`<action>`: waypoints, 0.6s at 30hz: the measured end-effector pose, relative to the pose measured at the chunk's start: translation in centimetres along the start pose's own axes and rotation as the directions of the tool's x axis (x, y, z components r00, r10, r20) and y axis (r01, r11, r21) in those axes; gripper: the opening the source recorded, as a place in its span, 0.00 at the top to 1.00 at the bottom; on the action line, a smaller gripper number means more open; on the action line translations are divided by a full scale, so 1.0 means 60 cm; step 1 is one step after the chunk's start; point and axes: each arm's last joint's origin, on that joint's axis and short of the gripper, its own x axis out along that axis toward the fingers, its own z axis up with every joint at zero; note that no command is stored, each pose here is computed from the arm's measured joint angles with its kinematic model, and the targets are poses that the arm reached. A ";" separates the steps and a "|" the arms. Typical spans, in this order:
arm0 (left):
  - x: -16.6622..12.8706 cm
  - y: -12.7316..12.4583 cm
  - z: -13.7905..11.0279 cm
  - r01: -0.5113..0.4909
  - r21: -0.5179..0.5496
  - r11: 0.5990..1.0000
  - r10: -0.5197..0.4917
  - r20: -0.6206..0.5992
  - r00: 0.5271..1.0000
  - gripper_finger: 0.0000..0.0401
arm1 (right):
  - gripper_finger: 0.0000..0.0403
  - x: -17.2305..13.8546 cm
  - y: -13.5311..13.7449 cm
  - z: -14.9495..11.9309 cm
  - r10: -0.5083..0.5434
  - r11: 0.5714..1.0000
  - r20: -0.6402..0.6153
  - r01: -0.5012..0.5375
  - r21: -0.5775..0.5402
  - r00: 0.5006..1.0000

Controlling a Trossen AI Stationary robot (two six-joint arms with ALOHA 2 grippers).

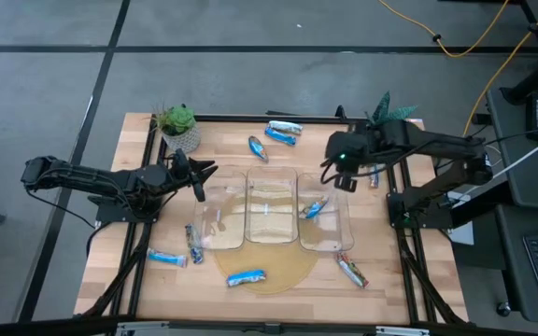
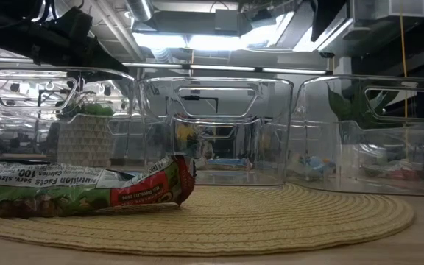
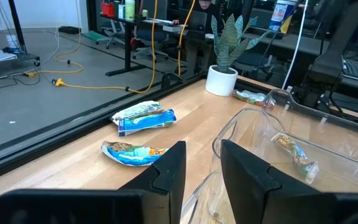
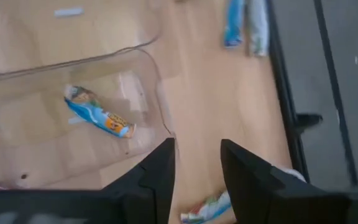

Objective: Pick and place Granola Bars by type
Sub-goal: Put the red granola bar into the middle transparent bin

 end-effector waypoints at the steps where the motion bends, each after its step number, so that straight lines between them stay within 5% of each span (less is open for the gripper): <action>1: 0.000 0.000 0.000 0.000 0.000 1.000 0.000 0.000 1.000 0.76 | 0.67 -0.007 -0.007 -0.003 -0.003 0.999 0.003 0.002 0.033 1.000; 9: 0.000 0.000 0.000 0.000 0.000 1.000 0.000 0.000 1.000 0.77 | 0.67 -0.059 -0.066 -0.059 -0.035 0.956 0.046 0.020 0.292 0.998; 18: 0.000 0.000 0.000 -0.002 0.000 1.000 0.002 0.001 1.000 0.77 | 0.67 -0.100 -0.111 -0.112 -0.181 0.840 0.082 0.110 0.532 0.980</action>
